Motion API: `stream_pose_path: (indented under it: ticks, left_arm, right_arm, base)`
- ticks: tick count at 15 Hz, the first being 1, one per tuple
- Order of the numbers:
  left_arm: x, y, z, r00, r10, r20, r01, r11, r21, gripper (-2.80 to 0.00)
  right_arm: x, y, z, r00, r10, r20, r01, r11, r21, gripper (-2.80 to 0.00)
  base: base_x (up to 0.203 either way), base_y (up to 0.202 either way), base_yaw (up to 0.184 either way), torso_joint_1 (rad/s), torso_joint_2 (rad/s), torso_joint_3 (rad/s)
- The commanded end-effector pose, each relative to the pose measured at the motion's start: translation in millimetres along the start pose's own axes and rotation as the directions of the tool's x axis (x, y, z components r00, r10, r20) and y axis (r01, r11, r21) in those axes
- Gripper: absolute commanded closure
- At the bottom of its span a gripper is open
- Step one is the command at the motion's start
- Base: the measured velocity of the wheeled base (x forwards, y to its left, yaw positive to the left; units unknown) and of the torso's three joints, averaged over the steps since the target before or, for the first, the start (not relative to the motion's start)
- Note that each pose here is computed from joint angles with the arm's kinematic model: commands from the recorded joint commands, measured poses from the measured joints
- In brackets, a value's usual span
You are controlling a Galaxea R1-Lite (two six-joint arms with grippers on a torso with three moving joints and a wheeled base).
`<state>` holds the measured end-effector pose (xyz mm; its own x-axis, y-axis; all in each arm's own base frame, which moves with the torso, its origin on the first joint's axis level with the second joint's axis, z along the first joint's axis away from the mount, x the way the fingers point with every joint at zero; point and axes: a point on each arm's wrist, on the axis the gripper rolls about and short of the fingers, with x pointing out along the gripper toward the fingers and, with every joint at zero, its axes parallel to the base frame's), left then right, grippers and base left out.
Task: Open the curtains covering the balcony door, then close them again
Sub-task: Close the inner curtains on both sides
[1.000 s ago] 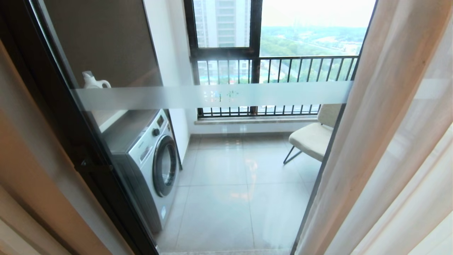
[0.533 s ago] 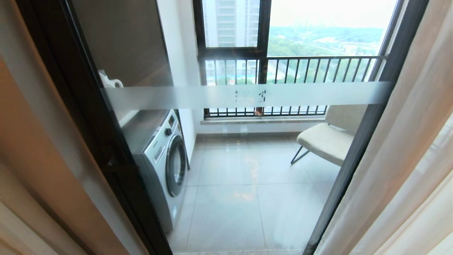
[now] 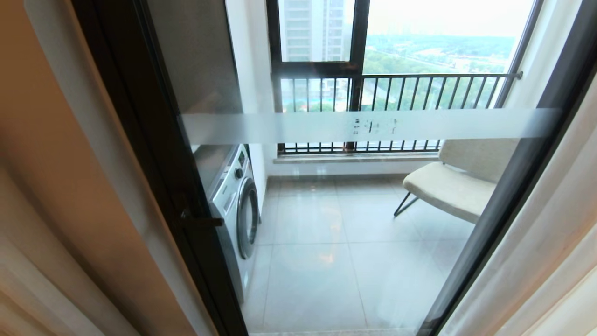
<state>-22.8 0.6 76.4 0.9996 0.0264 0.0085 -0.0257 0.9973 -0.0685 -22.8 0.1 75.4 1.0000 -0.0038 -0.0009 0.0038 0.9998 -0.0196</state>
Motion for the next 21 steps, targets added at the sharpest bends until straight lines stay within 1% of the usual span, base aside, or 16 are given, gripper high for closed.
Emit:
stream_pose_path:
  ticks: [1,21]
  left_arm:
    - [0.0,0.0,0.0,1.000,0.001,0.001,-0.001,1.000,-0.001,0.00]
    - [0.0,0.0,0.2,1.000,0.001,0.003,-0.001,1.000,-0.002,0.00]
  right_arm:
    - [0.0,0.0,0.0,1.000,0.001,0.001,-0.001,1.000,0.000,0.00]
    - [0.0,0.0,0.0,1.000,0.001,0.001,-0.001,1.000,0.000,0.00]
  base:
    - [0.000,0.000,0.000,0.000,0.00,0.000]
    - [0.000,0.000,0.000,0.000,0.00,0.000]
